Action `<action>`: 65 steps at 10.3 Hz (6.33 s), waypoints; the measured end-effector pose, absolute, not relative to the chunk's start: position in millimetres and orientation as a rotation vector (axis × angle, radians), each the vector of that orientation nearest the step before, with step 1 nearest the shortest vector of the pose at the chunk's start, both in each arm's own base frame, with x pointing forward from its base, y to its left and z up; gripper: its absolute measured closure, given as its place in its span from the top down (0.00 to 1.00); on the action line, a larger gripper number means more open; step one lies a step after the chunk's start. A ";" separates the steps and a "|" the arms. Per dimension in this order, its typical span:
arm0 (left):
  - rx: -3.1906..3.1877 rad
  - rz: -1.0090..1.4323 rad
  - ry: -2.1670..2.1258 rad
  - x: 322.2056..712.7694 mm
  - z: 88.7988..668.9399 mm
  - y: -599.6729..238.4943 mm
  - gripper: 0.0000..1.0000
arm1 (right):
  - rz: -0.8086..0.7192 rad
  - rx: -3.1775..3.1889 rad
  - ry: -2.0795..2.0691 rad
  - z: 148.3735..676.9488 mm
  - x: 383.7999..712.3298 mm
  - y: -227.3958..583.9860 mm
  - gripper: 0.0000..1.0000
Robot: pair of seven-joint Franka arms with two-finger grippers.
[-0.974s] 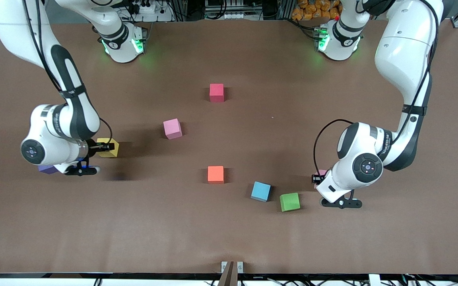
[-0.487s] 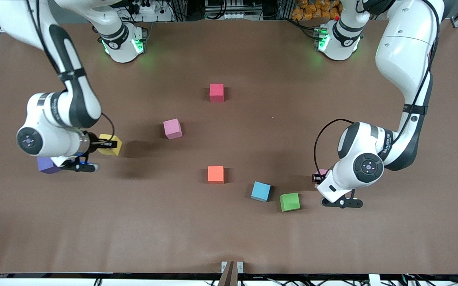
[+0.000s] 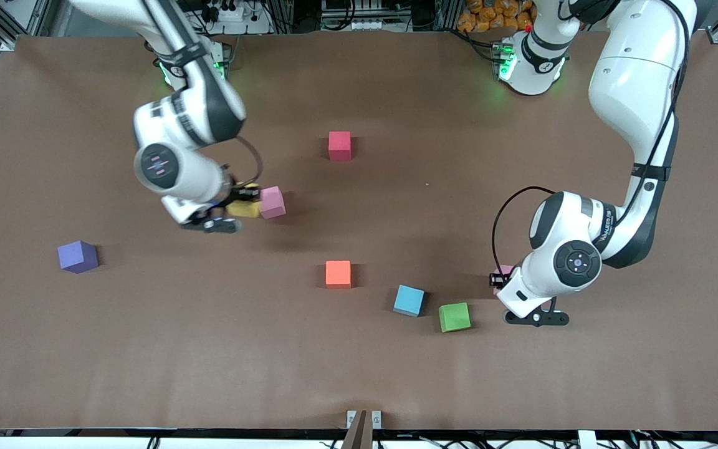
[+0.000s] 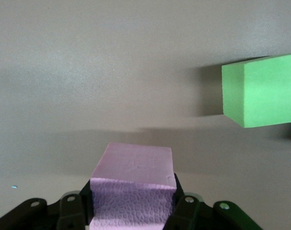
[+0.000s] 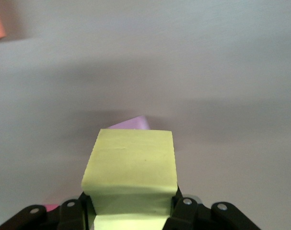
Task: Arrange blocks into number 1
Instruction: 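Carry the yellow cube with the right gripper and place it beside the red cube, then reach the right gripper to the other pink cube while the left gripper carries pink, then place the pink cube below yellow with the left gripper while the right gripper grasps pink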
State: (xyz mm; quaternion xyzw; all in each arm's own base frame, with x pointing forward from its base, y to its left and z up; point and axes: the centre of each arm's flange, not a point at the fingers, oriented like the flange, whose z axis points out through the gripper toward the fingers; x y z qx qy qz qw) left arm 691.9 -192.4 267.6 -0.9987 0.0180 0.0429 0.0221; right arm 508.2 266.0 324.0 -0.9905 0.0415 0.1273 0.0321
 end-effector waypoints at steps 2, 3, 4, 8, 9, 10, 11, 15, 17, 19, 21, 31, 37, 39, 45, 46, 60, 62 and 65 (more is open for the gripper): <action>-3.094 0.134 0.050 691.8 267.4 -192.2 0.59 | 0.362 -3.021 0.083 320.3 490.0 303.8 0.59; -3.094 0.135 0.049 691.8 267.1 -191.8 0.59 | 0.330 -3.019 0.050 314.9 483.3 319.9 0.59; -3.094 0.136 0.049 691.7 267.0 -191.6 0.59 | 0.313 -3.021 0.011 304.2 474.8 338.0 0.59; -3.093 0.139 0.048 691.3 266.2 -191.2 0.59 | 0.407 -2.996 -0.010 245.6 417.0 415.5 0.59; -3.093 0.140 0.048 691.1 265.9 -191.3 0.59 | 0.430 -2.994 -0.017 238.1 406.2 426.3 0.59; -3.093 0.140 0.049 690.9 265.8 -191.6 0.59 | 0.442 -2.994 -0.008 234.8 400.2 432.3 0.59; -3.093 0.142 0.051 690.5 265.4 -192.4 0.59 | 0.449 -2.998 0.001 232.6 395.8 436.6 0.59; -3.092 0.151 0.044 688.0 262.7 -195.3 0.59 | 0.480 -3.017 -0.001 220.7 383.0 444.7 0.59; -3.092 0.151 0.043 687.9 262.6 -195.3 0.59 | 0.498 -3.029 -0.008 210.7 378.1 446.3 0.59; -3.092 0.152 0.043 687.9 262.6 -195.4 0.59 | 0.502 -3.032 -0.010 208.5 377.0 446.8 0.68; -3.093 0.152 0.048 687.1 262.5 -197.6 0.59 | 0.492 -3.027 -0.008 211.8 379.5 448.1 0.95; -3.153 0.218 -0.180 585.7 273.2 -406.3 0.59 | 0.426 -2.922 0.208 288.7 541.2 217.2 1.00; -3.239 0.108 -0.084 469.8 246.8 -554.7 0.59 | 0.494 -2.907 -0.022 252.3 537.5 186.4 1.00; -3.251 0.081 -0.039 451.4 225.9 -575.0 0.59 | 0.494 -2.896 -0.123 246.0 536.6 186.9 1.00; -3.212 0.127 0.029 420.5 211.3 -596.3 0.59 | 0.479 -2.856 -0.212 245.7 537.6 183.9 1.00; -3.195 0.142 0.036 416.8 209.9 -596.6 0.59 | 0.478 -2.843 -0.211 245.9 535.8 190.5 1.00; -3.137 0.120 -0.028 409.6 205.4 -599.9 1.00 | 0.486 -2.839 -0.231 224.0 509.6 214.1 1.00; -3.100 0.009 -0.141 461.3 210.3 -565.1 1.00 | 0.480 -2.836 -0.237 224.0 507.9 219.6 1.00; -3.043 -0.095 -0.219 537.8 215.6 -496.7 1.00 | 0.449 -2.842 -0.296 224.2 500.2 243.7 1.00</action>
